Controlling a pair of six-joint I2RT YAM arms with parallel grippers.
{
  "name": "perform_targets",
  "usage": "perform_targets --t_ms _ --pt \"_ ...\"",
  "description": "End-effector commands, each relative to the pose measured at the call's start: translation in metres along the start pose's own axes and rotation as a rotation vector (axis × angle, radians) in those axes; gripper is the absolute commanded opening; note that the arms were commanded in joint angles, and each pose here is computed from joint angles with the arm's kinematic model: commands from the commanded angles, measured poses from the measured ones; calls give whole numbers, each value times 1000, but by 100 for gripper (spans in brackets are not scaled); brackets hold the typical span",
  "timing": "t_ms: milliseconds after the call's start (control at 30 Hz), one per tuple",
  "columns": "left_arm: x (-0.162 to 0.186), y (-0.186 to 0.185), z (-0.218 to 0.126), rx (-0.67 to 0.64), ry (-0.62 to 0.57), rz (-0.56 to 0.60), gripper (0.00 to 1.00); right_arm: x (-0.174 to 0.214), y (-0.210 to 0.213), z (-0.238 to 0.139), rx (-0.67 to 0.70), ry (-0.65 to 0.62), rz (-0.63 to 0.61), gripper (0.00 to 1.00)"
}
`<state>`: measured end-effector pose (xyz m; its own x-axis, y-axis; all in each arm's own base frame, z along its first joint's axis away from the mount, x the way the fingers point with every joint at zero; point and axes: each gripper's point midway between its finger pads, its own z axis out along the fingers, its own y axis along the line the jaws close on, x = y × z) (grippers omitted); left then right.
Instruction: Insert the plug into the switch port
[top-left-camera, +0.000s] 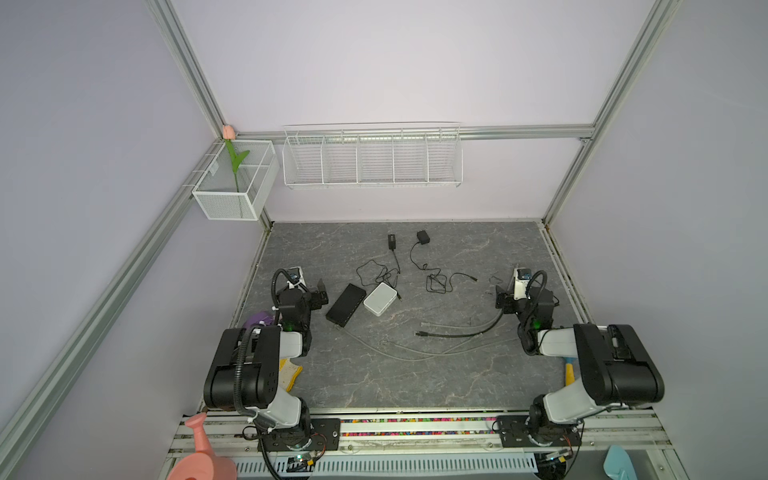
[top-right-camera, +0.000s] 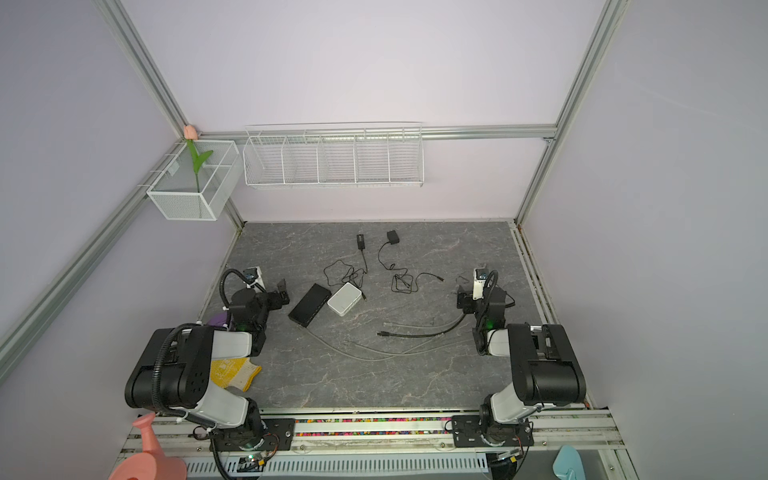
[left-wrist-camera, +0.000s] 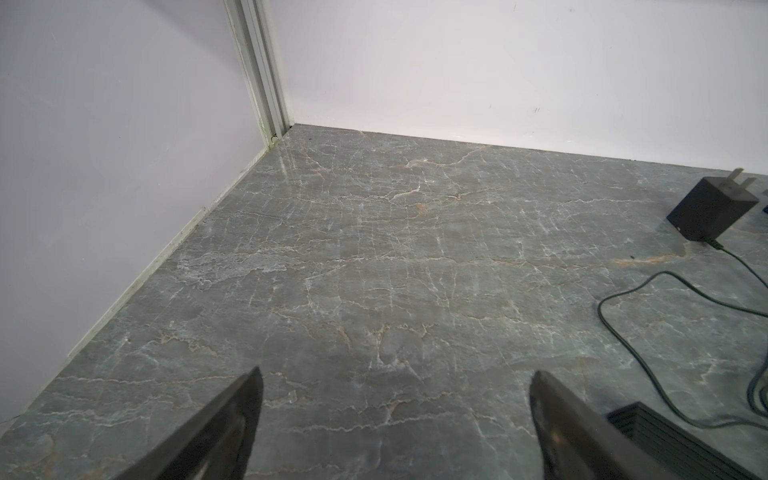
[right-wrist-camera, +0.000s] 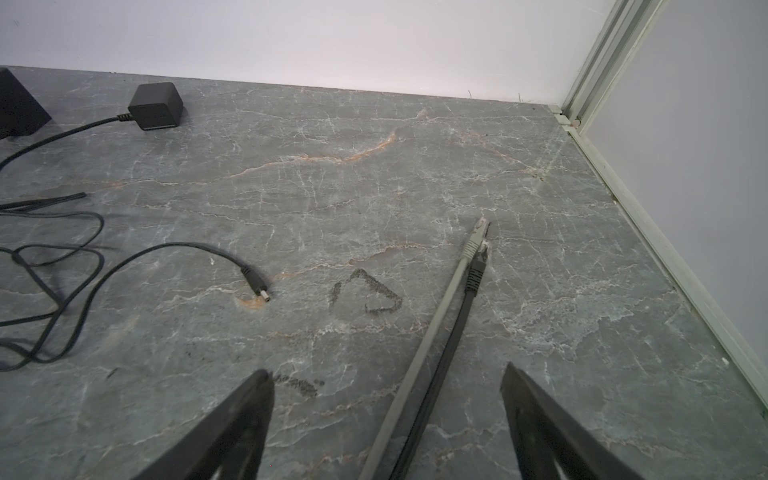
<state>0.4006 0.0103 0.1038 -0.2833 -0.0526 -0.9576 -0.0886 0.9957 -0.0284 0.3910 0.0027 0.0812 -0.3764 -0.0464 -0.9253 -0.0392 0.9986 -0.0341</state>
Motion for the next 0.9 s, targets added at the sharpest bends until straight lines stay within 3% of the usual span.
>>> perform_targets --t_ms 0,867 --pt "-11 0 2 -5 -28 -1 99 -12 -1 0 -2 -31 10 88" --pt "-11 -1 2 0 -27 -4 99 -11 -2 0 -1 -31 10 88"
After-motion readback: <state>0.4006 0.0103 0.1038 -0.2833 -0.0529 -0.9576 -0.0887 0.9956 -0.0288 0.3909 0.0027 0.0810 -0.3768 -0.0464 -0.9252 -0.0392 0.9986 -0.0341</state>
